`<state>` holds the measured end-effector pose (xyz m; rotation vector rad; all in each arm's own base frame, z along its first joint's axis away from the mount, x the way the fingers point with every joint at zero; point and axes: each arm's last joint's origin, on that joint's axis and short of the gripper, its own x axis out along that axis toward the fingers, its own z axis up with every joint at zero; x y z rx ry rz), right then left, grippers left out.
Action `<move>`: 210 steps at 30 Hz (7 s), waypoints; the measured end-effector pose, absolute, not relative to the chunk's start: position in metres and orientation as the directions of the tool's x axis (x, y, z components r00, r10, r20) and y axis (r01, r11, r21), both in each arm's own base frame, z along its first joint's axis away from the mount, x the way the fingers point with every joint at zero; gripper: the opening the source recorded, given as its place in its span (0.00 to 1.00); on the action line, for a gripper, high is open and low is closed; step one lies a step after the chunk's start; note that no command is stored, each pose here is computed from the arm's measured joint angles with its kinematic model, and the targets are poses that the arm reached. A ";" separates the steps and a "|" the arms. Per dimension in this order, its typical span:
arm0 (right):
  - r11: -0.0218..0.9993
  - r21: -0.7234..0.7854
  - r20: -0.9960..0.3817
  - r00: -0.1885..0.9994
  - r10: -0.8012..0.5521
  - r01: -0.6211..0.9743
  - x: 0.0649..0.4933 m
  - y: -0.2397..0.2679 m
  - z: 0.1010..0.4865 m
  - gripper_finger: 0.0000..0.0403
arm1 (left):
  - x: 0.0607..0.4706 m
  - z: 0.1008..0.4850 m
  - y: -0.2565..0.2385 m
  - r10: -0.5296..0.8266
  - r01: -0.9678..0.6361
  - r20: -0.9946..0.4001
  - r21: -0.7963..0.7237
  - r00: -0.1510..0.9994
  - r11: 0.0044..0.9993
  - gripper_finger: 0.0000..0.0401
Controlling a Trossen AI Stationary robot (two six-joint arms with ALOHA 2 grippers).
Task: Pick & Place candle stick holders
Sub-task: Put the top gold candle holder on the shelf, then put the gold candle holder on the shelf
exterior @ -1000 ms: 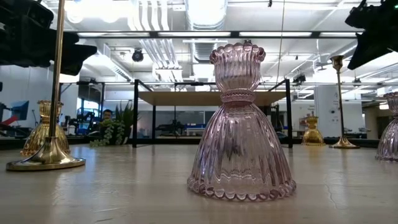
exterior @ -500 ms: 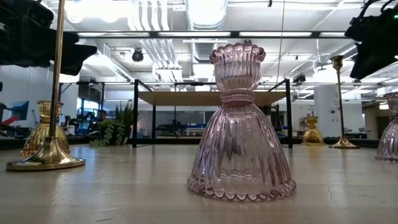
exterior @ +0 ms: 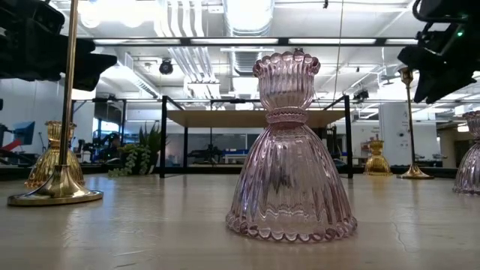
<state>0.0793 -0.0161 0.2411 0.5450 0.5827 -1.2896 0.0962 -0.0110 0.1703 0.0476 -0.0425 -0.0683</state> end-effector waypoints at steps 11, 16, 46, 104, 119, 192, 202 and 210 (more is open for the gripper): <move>0.213 0.055 -0.634 0.199 -0.747 0.976 0.089 -0.019 0.241 0.43 | 0.096 0.170 -0.011 -0.069 0.067 0.041 0.049 0.997 0.997 0.61; 0.187 0.049 -0.620 0.176 -0.765 0.981 0.091 -0.023 0.235 0.48 | 0.096 0.170 -0.011 -0.069 0.067 0.041 0.049 0.997 0.997 0.61; 0.172 -0.001 -0.563 0.141 -0.814 0.985 0.103 -0.047 0.221 0.04 | 0.096 0.170 -0.011 -0.069 0.067 0.041 0.049 0.997 0.997 0.61; 0.834 -0.080 -0.481 0.712 -0.512 0.546 0.218 -0.222 0.404 0.03 | 0.096 0.170 -0.011 -0.069 0.067 0.041 0.049 0.997 0.997 0.61; 0.823 -0.056 -0.512 0.692 -0.509 0.565 0.206 -0.240 0.390 0.03 | 0.096 0.170 -0.011 -0.069 0.067 0.041 0.049 0.997 0.997 0.61; 0.783 -0.009 -0.671 0.577 -0.466 0.623 0.126 -0.159 0.409 0.60 | 0.096 0.170 -0.011 -0.069 0.067 0.041 0.049 0.997 0.997 0.61; 0.789 0.092 -0.614 0.658 -0.435 0.607 0.083 -0.098 0.382 0.51 | 0.096 0.169 -0.011 -0.073 0.073 0.019 0.008 0.997 0.997 0.61; 0.777 0.110 -0.571 0.679 -0.460 0.620 0.067 -0.077 0.356 0.46 | 0.100 0.164 -0.014 -0.153 0.145 -0.055 -0.136 0.987 0.980 0.61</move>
